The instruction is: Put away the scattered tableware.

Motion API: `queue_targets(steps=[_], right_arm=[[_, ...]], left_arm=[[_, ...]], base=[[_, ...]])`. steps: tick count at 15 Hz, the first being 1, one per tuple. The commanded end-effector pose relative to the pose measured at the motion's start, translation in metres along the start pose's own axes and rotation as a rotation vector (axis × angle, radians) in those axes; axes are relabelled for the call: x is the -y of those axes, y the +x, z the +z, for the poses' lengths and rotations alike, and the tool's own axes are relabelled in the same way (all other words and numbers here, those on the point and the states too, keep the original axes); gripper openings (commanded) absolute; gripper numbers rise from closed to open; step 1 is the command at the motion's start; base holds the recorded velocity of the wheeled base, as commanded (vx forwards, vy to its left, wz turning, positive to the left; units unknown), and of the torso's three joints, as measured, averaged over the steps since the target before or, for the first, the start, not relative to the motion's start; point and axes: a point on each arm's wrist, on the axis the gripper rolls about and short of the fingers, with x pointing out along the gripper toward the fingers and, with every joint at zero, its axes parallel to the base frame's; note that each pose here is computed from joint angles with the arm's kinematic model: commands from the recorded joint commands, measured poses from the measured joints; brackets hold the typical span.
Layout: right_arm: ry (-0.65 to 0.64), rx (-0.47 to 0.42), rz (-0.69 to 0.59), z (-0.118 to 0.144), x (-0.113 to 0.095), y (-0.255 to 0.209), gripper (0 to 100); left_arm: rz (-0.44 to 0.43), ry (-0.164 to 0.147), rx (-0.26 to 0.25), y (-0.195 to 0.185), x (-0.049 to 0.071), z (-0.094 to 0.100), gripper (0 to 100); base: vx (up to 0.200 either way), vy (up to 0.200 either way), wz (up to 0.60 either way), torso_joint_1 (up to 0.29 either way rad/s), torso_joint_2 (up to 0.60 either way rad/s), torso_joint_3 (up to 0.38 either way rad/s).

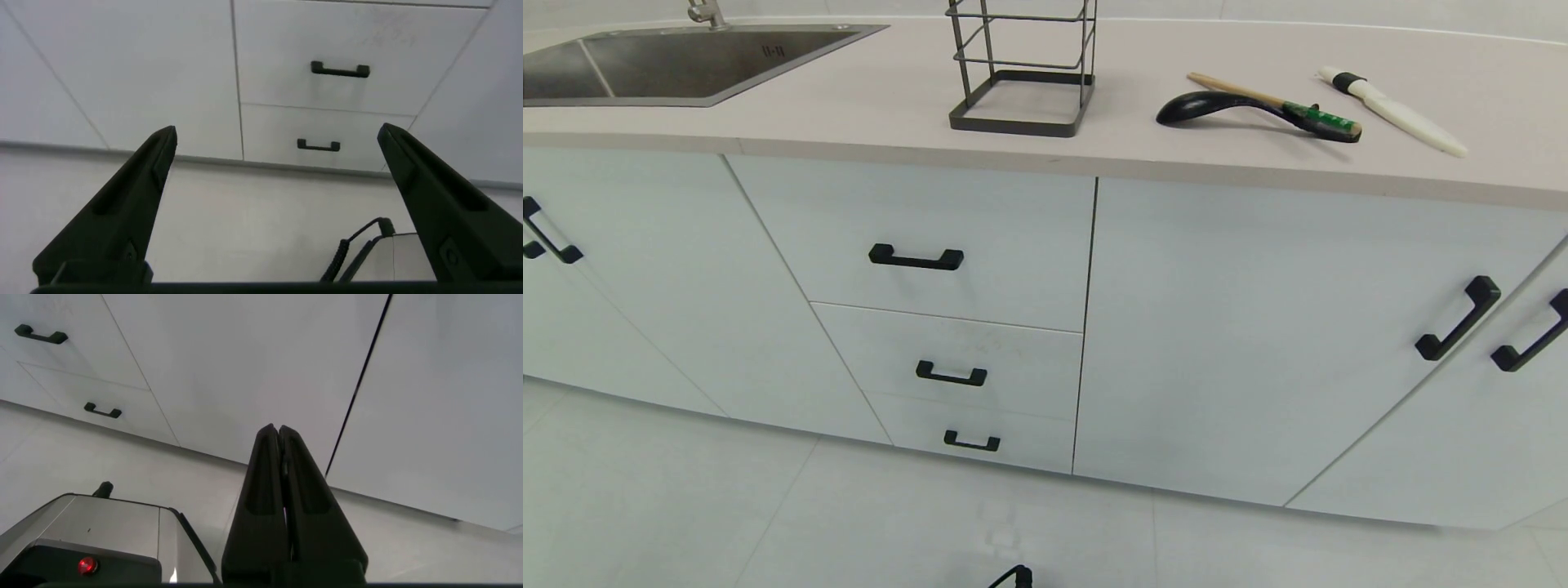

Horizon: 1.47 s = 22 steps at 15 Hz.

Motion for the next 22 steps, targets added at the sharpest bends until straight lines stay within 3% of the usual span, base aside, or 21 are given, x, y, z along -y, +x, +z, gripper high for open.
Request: queue_targets(steps=[1, 2, 3, 4, 5, 6, 7, 8, 10, 11, 12, 14, 15, 16, 17, 18, 19, 21, 22], right_arm=[[0.0, -0.001, 0.002, 0.0, 0.0, 0.0, 0], [0.0, -0.001, 0.0, 0.0, 0.0, 0.0, 0], [0.0, -0.001, 0.0, 0.0, 0.0, 0.0, 0], [0.0, -0.001, 0.0, 0.0, 0.0, 0.0, 0], [0.0, -0.001, 0.0, 0.0, 0.0, 0.0, 0], [0.0, -0.001, 0.0, 0.0, 0.0, 0.0, 0], [0.0, -0.001, 0.0, 0.0, 0.0, 0.0, 0], [0.0, -0.001, 0.0, 0.0, 0.0, 0.0, 0], [0.0, -0.001, 0.0, 0.0, 0.0, 0.0, 0], [0.0, -0.001, 0.0, 0.0, 0.0, 0.0, 0], [-0.002, -0.001, 0.0, 0.0, 0.0, 0.0, 0], [-0.002, -0.001, 0.0, 0.0, 0.0, 0.0, 0], [-0.002, -0.001, 0.0, 0.0, 0.0, 0.0, 0], [-0.002, -0.001, 0.0, 0.0, 0.0, 0.0, 0], [-0.002, -0.001, 0.0, 0.0, 0.0, 0.0, 0], [-0.002, -0.001, 0.0, 0.0, 0.0, 0.0, 0], [-0.002, -0.001, 0.0, 0.0, 0.0, 0.0, 0], [-0.002, -0.001, 0.0, 0.0, 0.0, 0.0, 0], [-0.002, -0.001, 0.0, 0.0, 0.0, 0.0, 0]], left_arm=[[-0.005, 0.014, 0.04, 0.0, 0.0, 0.004, 100], [-0.005, 0.049, 0.211, -0.002, 0.0, 0.022, 100], [-0.026, 0.057, 0.234, -0.003, 0.0, 0.024, 100], [-0.123, 0.086, 0.284, -0.005, 0.002, 0.032, 100], [-0.209, 0.124, 0.288, -0.004, 0.003, 0.056, 100], [-0.253, 0.178, 0.229, 0.009, 0.001, 0.079, 100], [-0.316, 0.246, 0.203, 0.021, 0.0, 0.093, 100], [-0.422, 0.343, 0.145, 0.045, 0.0, 0.106, 100], [-0.474, 0.513, 0.106, 0.073, 0.0, 0.115, 100], [-0.54, 0.583, 0.116, 0.087, 0.003, 0.121, 100], [-0.602, 0.623, 0.12, 0.096, 0.007, 0.124, 100], [-0.7, 0.668, 0.082, 0.109, 0.014, 0.118, 100], [-0.754, 0.73, 0.016, 0.118, 0.02, 0.108, 100], [-0.773, 0.765, -0.026, 0.121, 0.021, 0.102, 100], [-0.773, 0.765, -0.026, 0.121, 0.021, 0.102, 100], [-0.83, 0.88, -0.222, 0.123, 0.023, 0.081, 100], [-0.837, 0.917, -0.25, 0.127, 0.026, 0.078, 100], [-0.866, 0.933, -0.294, 0.151, 0.037, 0.078, 100], [-0.904, 0.937, -0.332, 0.169, 0.045, 0.067, 100]], base=[[0.0, 0.0, 0.0, 0.0, 0.0, 0.0], [0.0, 0.0, 0.0, 0.0, 0.0, 0.0], [0.0, 0.0, 0.0, 0.0, 0.0, 0.0], [0.0, 0.0, 0.0, 0.0, 0.0, 0.0], [0.0, 0.0, 0.0, 0.0, 0.0, 0.0], [0.0, 0.0, 0.0, 0.0, 0.0, 0.0], [0.0, 0.0, 0.0, 0.0, 0.0, 0.0], [0.0, 0.0, 0.0, 0.0, 0.0, 0.0], [0.0, 0.0, 0.0, 0.0, 0.0, 0.0], [0.0, 0.0, 0.0, 0.0, 0.0, 0.0], [0.0, 0.0, 0.0, 0.0, 0.0, 0.0], [0.0, 0.0, 0.0, 0.0, 0.0, 0.0], [0.0, 0.0, 0.0, 0.0, 0.0, 0.0], [0.0, 0.0, 0.0, 0.0, 0.0, 0.0], [0.0, 0.0, 0.0, 0.0, 0.0, 0.0], [0.0, 0.0, 0.0, 0.0, 0.0, 0.0], [0.0, 0.0, 0.0, 0.0, 0.0, 0.0], [0.0, 0.0, 0.0, 0.0, 0.0, 0.0], [0.0, 0.0, 0.0, 0.0, 0.0, 0.0]])
